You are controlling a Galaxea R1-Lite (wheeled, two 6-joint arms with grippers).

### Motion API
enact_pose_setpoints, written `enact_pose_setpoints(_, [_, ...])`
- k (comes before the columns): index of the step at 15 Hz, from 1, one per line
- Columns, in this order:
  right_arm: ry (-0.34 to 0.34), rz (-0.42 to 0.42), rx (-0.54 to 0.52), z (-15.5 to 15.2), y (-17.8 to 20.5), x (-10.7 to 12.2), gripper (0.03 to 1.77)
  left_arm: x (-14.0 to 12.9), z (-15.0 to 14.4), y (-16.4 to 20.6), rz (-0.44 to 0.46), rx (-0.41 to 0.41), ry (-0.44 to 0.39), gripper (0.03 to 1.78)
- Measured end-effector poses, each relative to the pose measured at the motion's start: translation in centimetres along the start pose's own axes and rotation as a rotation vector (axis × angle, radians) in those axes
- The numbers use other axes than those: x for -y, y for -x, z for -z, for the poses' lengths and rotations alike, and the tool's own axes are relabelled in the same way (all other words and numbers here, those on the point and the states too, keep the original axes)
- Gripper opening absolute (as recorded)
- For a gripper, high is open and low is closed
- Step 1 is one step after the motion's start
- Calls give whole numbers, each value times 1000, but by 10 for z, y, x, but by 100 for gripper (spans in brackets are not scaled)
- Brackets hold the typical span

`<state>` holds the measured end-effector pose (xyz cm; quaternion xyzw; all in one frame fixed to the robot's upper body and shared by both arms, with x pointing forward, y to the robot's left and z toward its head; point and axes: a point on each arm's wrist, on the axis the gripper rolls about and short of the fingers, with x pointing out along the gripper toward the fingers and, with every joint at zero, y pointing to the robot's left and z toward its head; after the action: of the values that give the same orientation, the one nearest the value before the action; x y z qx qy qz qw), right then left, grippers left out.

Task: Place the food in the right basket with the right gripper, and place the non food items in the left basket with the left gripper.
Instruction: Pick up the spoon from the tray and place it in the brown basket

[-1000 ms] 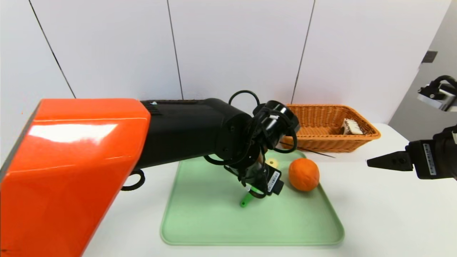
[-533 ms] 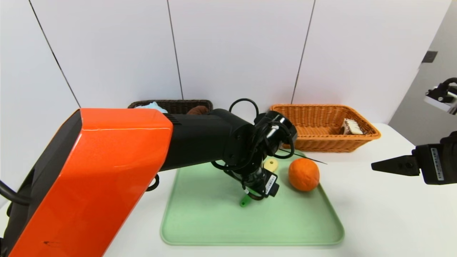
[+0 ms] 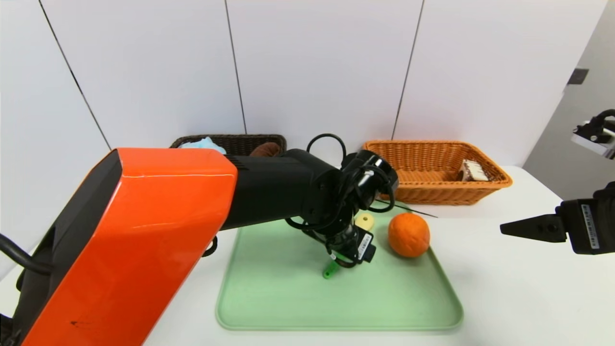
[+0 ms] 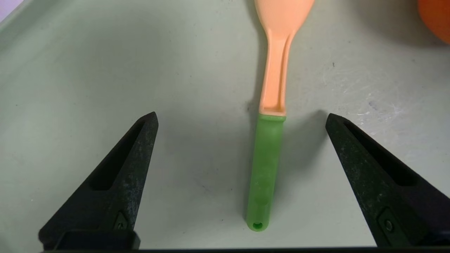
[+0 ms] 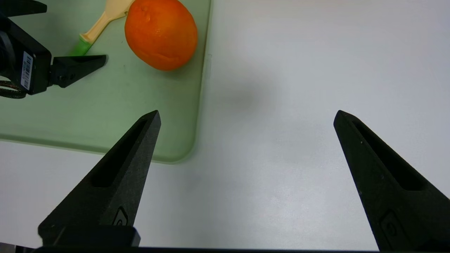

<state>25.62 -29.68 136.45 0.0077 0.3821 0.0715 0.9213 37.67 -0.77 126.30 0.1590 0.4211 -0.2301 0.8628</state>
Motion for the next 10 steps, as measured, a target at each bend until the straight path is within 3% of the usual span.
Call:
enact_pose_setpoints(8, [0, 0, -3, 1, -1, 0, 170, 0, 0, -9, 1, 8, 9, 169])
enact_pose_setpoints(10, [0, 1, -3, 1, -1, 0, 170, 0, 0, -9, 2, 7, 10, 137])
